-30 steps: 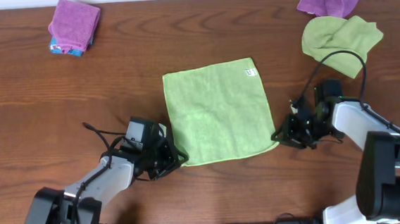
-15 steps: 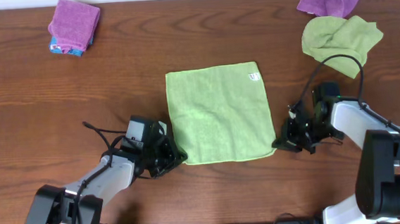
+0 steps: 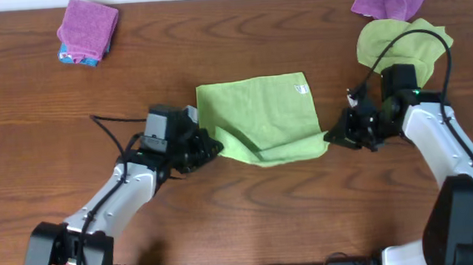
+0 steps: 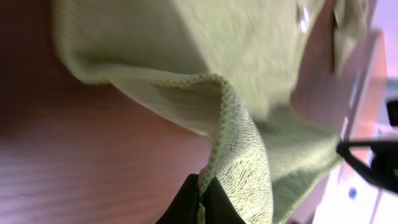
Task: Fold the cloth
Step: 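Grasp the bottom corners and fold them up onto the top edge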
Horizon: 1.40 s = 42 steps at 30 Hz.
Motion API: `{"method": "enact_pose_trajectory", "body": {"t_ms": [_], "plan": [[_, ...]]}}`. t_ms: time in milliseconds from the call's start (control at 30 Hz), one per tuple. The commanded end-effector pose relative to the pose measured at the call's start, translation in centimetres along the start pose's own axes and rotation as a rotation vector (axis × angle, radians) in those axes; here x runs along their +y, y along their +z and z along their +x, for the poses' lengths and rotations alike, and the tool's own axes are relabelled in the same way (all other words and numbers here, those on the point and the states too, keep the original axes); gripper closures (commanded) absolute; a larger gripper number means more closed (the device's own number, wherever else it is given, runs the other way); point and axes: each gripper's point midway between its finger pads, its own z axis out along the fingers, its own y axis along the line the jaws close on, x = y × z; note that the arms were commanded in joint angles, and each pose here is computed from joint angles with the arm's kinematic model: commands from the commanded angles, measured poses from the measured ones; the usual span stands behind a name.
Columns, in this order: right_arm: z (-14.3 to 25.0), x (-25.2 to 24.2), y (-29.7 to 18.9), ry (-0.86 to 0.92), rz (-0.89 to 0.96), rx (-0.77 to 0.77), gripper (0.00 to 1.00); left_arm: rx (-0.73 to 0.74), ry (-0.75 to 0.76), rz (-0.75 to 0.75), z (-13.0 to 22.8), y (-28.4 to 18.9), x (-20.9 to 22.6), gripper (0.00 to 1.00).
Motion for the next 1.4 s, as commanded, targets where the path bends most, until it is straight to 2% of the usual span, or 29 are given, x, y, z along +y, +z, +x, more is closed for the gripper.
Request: {"method": "enact_pose_trajectory", "body": {"t_ms": [0, 133, 300, 500, 867, 1033, 1367], "plan": [[-0.7, 2.1, 0.6, -0.056, -0.026, -0.028, 0.98, -0.113, -0.001, -0.057, -3.2, -0.8, 1.4, 0.94], [-2.4, 3.0, 2.2, -0.066, -0.017, -0.080, 0.98, -0.171, -0.012, -0.043, -5.2, -0.9, 1.9, 0.94], [-4.8, 3.2, 3.7, -0.062, -0.025, -0.100, 0.98, -0.147, -0.036, -0.050, -6.8, 0.9, 2.3, 0.94], [-9.2, 3.8, 4.8, -0.049, -0.018, -0.126, 0.98, -0.150, 0.036, -0.027, -11.4, 3.0, 0.4, 0.94], [-16.5, 5.2, 5.7, -0.055, -0.015, -0.209, 0.98, -0.155, 0.025, 0.034, -18.5, 5.2, -0.1, 0.94], [-16.6, 5.0, 6.0, -0.047, -0.008, -0.196, 0.98, -0.124, 0.042, 0.042, -18.6, 5.6, -0.4, 0.95], [-13.5, 2.8, 6.4, 0.012, 0.082, -0.080, 0.98, 0.053, 0.027, -0.021, -14.3, 5.8, 1.7, 0.94]]}}
